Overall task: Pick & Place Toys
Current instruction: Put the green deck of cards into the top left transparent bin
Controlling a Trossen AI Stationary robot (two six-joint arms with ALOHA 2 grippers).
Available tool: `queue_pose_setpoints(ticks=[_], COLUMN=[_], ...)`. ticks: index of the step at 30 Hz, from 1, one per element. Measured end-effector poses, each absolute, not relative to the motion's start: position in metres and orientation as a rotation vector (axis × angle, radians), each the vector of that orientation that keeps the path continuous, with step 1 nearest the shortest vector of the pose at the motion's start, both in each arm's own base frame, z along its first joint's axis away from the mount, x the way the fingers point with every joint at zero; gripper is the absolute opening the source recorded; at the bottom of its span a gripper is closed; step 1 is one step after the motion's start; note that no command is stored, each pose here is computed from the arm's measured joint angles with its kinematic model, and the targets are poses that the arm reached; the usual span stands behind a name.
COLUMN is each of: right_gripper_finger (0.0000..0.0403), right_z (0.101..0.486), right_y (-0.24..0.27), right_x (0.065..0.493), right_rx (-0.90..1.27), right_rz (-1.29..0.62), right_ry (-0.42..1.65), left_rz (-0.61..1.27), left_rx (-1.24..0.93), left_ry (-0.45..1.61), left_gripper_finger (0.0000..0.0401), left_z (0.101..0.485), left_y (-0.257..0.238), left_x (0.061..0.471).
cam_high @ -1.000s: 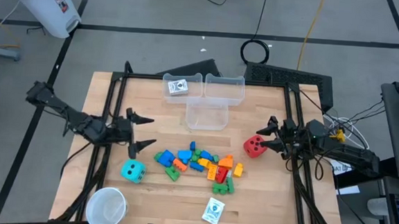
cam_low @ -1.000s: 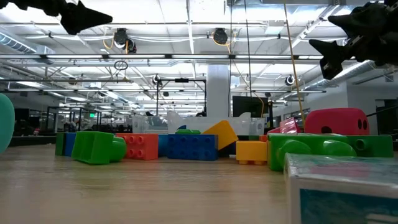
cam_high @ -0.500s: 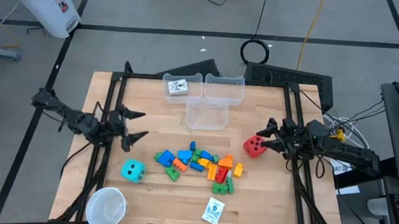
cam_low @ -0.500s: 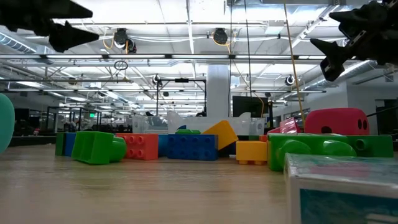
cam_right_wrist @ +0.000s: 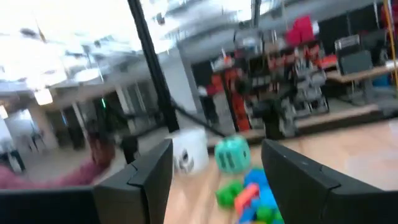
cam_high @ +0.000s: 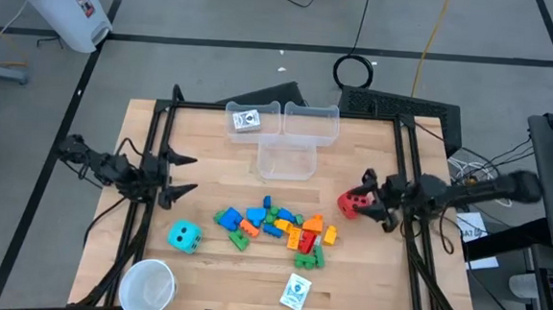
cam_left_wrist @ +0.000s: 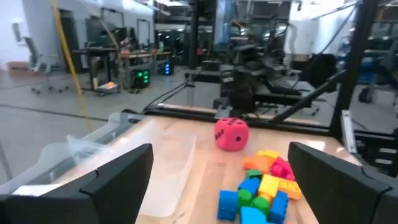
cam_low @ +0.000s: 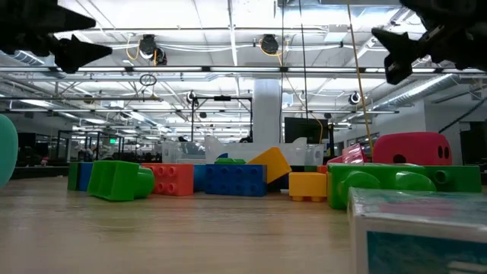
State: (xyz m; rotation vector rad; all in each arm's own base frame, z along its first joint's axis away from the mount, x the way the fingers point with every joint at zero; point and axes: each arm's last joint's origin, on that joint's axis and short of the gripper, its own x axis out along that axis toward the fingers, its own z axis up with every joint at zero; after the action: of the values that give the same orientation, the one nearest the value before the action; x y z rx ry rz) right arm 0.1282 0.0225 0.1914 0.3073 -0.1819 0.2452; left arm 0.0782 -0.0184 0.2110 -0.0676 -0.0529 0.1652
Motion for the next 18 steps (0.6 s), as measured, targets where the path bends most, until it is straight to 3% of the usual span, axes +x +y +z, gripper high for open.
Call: queue_pose_setpoints(ticks=[9, 18], right_gripper_finger=[0.0215, 0.0215], right_z=[0.210, 0.209], right_y=[0.083, 0.152], right_x=[0.195, 0.270], right_rx=[0.174, 0.014], right_rz=[0.372, 0.547], right_ry=[0.092, 0.443], left_rz=[0.308, 0.313], left_rx=[-0.074, -0.011], left_ry=[-0.027, -0.014], left_gripper_finger=[0.0379, 0.0379], left_z=[0.208, 0.208], left_y=[-0.014, -0.014], left_x=[0.077, 0.077])
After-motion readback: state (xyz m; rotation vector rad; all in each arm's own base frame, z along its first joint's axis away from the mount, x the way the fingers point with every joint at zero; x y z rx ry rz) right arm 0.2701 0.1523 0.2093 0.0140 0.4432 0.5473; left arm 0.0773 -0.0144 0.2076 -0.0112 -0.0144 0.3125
